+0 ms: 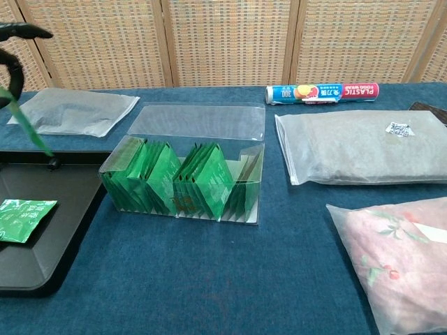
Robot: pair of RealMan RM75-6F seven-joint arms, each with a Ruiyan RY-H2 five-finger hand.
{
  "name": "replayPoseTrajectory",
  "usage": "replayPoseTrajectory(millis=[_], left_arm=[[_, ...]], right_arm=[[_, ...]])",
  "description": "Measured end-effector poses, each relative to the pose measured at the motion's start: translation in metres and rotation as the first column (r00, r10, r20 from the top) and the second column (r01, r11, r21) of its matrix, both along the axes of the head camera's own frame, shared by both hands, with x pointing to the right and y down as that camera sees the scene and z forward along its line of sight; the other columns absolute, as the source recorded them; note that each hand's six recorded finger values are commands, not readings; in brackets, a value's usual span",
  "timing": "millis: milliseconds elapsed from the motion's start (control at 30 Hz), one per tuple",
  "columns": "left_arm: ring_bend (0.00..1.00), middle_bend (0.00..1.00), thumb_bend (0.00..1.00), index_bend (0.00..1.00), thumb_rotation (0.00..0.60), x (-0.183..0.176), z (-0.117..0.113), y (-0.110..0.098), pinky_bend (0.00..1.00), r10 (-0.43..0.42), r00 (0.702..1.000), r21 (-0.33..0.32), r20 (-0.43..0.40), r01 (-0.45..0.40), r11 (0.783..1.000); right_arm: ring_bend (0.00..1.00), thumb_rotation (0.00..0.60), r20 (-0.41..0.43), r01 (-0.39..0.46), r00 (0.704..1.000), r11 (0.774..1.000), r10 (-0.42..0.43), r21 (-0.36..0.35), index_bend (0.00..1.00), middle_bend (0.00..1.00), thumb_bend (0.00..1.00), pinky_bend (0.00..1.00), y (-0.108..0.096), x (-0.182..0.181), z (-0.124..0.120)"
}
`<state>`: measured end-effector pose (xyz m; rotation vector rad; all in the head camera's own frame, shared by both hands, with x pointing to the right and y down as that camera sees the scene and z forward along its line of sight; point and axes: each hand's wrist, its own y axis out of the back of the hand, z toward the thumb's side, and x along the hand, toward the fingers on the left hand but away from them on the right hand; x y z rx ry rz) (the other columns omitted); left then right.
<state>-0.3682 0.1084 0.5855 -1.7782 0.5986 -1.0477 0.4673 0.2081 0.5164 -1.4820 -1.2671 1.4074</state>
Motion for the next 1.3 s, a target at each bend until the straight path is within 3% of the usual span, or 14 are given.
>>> replayPoseTrajectory(millis=[233, 300, 367, 433, 567, 800, 967, 1067, 1133, 1233, 1300], left_arm=[[0.00, 0.00, 0.48, 0.75, 0.600, -0.070, 0.022, 0.032, 0.00, -0.107, 0.990, -0.166, 0.086, 0.121, 0.979], [0.00, 0.00, 0.48, 0.50, 0.600, -0.078, 0.028, 0.036, 0.00, -0.128, 0.986, -0.206, 0.105, 0.148, 0.967], [0.00, 0.00, 0.42, 0.09, 0.600, -0.086, 0.035, 0.039, 0.00, -0.149, 0.980, -0.245, 0.129, 0.177, 0.953], [0.00, 0.00, 0.31, 0.00, 0.600, -0.093, 0.041, 0.041, 0.00, -0.162, 0.973, -0.275, 0.163, 0.202, 0.940], [0.00, 0.00, 0.25, 0.00, 0.600, -0.100, 0.050, 0.040, 0.00, -0.213, 0.958, -0.300, 0.193, 0.265, 0.917], [0.00, 0.00, 0.24, 0.00, 0.600, -0.096, 0.026, 0.021, 0.00, -0.331, 0.941, -0.206, 0.077, 0.340, 0.918], [0.00, 0.00, 0.24, 0.00, 0.600, -0.108, -0.002, 0.020, 0.00, -0.412, 0.910, -0.061, 0.033, 0.413, 0.908], [0.00, 0.00, 0.24, 0.00, 0.600, -0.119, -0.017, 0.027, 0.00, -0.469, 0.882, 0.046, 0.050, 0.467, 0.883], [0.00, 0.00, 0.24, 0.00, 0.600, -0.128, -0.022, 0.038, 0.00, -0.518, 0.852, 0.091, 0.075, 0.511, 0.855], [0.00, 0.00, 0.24, 0.00, 0.600, -0.135, -0.025, 0.058, 0.00, -0.575, 0.811, 0.110, 0.104, 0.565, 0.817], [0.00, 0.00, 0.24, 0.00, 0.600, -0.134, -0.024, 0.071, 0.00, -0.588, 0.800, 0.102, 0.120, 0.579, 0.809]], right_arm=[[0.00, 0.600, -0.001, 0.001, 1.000, 1.000, -0.001, 0.000, 0.00, 0.00, 0.00, 0.00, 0.002, -0.002, -0.001], [0.00, 0.600, -0.002, 0.000, 1.000, 1.000, 0.000, 0.001, 0.00, 0.00, 0.00, 0.00, 0.002, -0.002, -0.001], [0.00, 0.600, -0.002, 0.001, 1.000, 1.000, -0.001, 0.001, 0.00, 0.00, 0.00, 0.00, 0.002, -0.002, -0.001], [0.00, 0.600, -0.004, 0.000, 1.000, 1.000, 0.000, 0.000, 0.00, 0.00, 0.00, 0.00, 0.002, -0.002, -0.001], [0.00, 0.600, -0.004, -0.001, 1.000, 1.000, 0.001, -0.001, 0.00, 0.00, 0.00, 0.00, 0.002, -0.002, -0.001], [0.00, 0.600, -0.011, 0.010, 1.000, 1.000, -0.010, -0.005, 0.00, 0.00, 0.00, 0.00, 0.003, -0.004, 0.001], [0.00, 0.600, -0.013, 0.028, 1.000, 1.000, -0.028, -0.009, 0.00, 0.00, 0.00, 0.00, 0.004, -0.009, 0.002], [0.00, 0.600, -0.019, 0.043, 0.999, 0.999, -0.043, -0.017, 0.00, 0.00, 0.00, 0.00, 0.006, -0.012, 0.004], [0.00, 0.600, -0.021, 0.050, 0.999, 0.998, -0.051, -0.022, 0.00, 0.00, 0.00, 0.00, 0.006, -0.014, 0.005], [0.00, 0.600, -0.026, 0.060, 0.998, 0.998, -0.060, -0.024, 0.00, 0.00, 0.00, 0.00, 0.006, -0.016, 0.006], [0.00, 0.600, -0.031, 0.066, 0.997, 0.998, -0.067, -0.022, 0.00, 0.00, 0.00, 0.00, 0.007, -0.017, 0.006]])
